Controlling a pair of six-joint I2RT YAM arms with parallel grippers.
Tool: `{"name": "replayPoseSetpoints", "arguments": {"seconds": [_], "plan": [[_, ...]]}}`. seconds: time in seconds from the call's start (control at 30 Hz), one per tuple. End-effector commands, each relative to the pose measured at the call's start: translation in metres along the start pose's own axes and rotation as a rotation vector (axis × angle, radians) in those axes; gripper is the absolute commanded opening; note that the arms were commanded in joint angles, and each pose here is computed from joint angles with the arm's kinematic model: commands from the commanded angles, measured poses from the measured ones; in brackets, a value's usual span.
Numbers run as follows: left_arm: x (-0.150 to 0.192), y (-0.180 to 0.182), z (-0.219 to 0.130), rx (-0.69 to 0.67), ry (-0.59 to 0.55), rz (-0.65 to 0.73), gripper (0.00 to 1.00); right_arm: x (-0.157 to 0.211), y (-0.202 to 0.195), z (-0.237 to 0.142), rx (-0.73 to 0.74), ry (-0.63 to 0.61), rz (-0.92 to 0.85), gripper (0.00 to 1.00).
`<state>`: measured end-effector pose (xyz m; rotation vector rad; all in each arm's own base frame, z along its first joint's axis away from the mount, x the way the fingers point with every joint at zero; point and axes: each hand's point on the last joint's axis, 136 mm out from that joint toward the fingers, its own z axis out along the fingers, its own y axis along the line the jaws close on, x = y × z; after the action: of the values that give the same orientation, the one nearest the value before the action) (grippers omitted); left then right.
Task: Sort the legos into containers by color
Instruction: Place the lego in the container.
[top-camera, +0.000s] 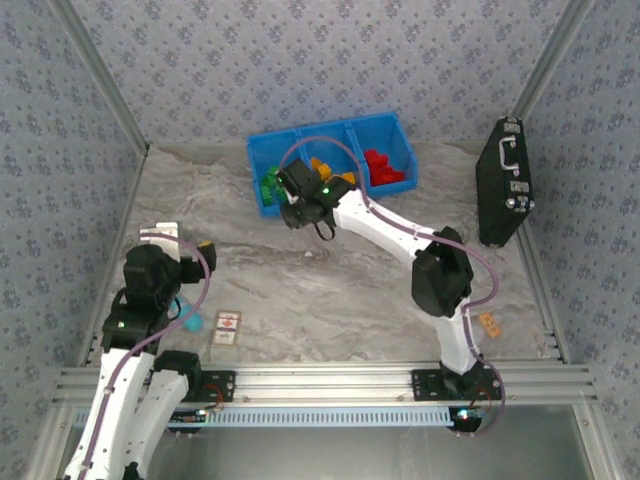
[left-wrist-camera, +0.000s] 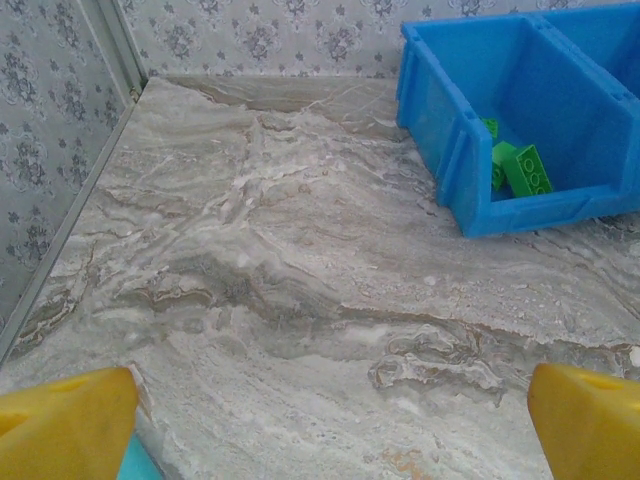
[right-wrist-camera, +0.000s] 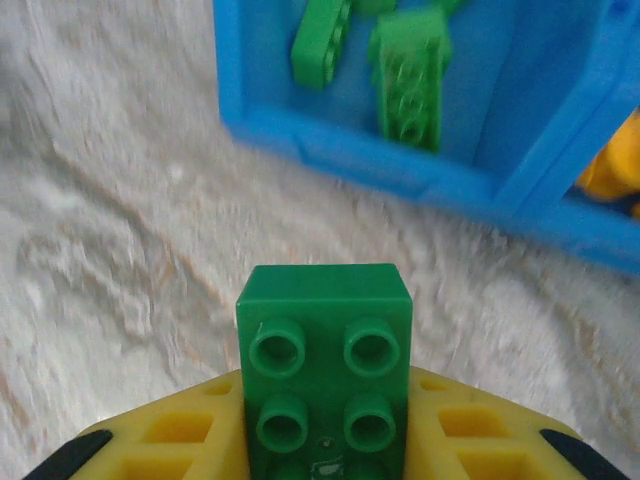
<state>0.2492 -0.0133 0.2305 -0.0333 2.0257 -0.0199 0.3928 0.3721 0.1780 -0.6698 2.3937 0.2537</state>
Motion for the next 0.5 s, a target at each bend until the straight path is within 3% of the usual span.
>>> {"name": "replayPoseSetpoints", "arguments": {"seconds": [0.0, 0.17, 0.47], "plan": [[-0.005, 0.0, 0.001, -0.008, -0.012, 0.002, 1.0, -0.036, -0.011, 0.005, 0.053, -0.096, 0.002, 0.34], [-0.005, 0.0, 0.005, -0.009, -0.002, 0.009, 1.0, -0.073, -0.015, 0.005, 0.091, -0.219, 0.03, 0.34], [-0.003, 0.0, 0.01, -0.016, 0.017, 0.019, 1.0, -0.104, -0.019, 0.03, 0.133, -0.371, 0.033, 0.34]]}}
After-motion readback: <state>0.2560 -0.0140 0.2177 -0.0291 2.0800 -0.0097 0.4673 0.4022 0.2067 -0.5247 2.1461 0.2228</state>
